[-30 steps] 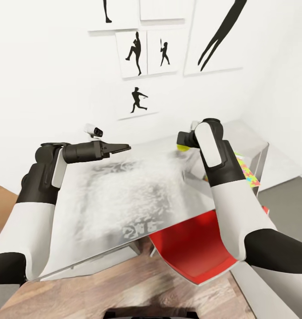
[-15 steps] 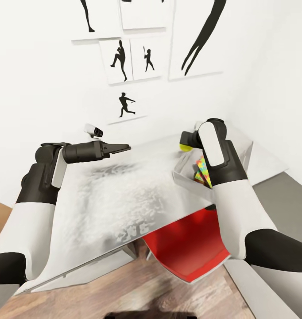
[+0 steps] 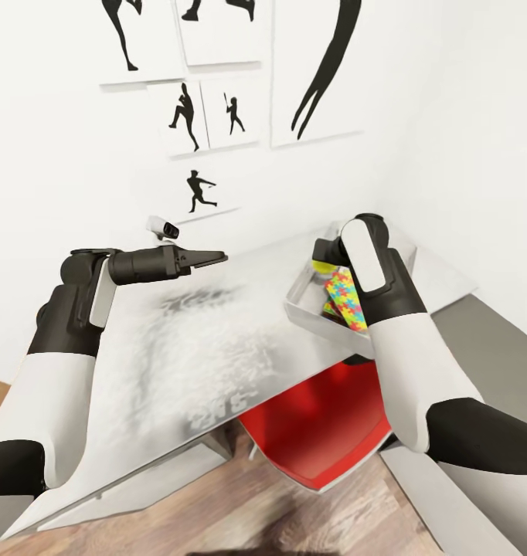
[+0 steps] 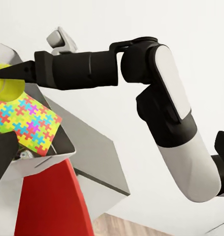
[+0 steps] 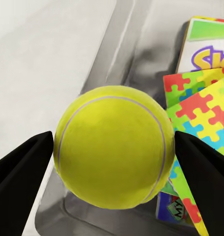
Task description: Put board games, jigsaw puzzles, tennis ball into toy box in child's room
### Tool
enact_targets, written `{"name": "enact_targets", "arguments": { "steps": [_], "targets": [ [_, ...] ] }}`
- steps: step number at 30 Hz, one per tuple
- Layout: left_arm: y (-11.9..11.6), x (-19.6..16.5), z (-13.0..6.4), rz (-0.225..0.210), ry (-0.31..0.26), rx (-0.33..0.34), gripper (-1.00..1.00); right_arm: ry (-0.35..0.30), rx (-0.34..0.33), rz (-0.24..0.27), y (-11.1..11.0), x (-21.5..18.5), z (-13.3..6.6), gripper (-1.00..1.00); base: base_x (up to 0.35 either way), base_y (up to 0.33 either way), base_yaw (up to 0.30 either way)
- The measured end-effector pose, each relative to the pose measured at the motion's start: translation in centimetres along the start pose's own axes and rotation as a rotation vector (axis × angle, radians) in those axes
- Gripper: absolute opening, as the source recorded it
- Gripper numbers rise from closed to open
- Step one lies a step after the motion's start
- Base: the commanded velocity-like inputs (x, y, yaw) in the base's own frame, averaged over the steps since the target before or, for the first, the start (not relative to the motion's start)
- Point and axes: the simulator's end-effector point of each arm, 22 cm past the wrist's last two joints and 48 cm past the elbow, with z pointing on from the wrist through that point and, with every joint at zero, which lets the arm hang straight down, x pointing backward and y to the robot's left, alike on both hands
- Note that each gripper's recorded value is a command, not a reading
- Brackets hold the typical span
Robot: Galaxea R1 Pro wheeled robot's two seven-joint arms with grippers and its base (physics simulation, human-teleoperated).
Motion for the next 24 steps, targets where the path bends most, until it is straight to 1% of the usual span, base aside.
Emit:
{"name": "enact_targets", "arguments": {
  "steps": [5, 8, 12, 24],
  "targets": [
    [-0.1, 0.0, 0.0, 0.001, 0.001, 0.0, 1.0, 0.021, 0.008, -0.004, -0.2, 0.6, 0.5, -1.0, 0.0, 0.0, -0.018],
    [-0.1, -0.1, -0.1, 0.002, -0.003, 0.0, 1.0, 0.064, 0.022, -0.01, -0.5, 2.1, 1.5, -1.0, 0.0, 0.0, -0.002],
    [-0.1, -0.1, -0.1, 0.002, -0.002, 0.0, 1.0, 0.105, 0.033, -0.016, -0.6, 3.6, 2.4, -1.0, 0.0, 0.0, 0.0],
    [-0.1, -0.1, -0.1, 0.002, -0.003, 0.0, 1.0, 0.125, 0.027, -0.012, -0.7, 4.2, 2.7, -1.0, 0.0, 0.001, 0.0]
  ]
}}
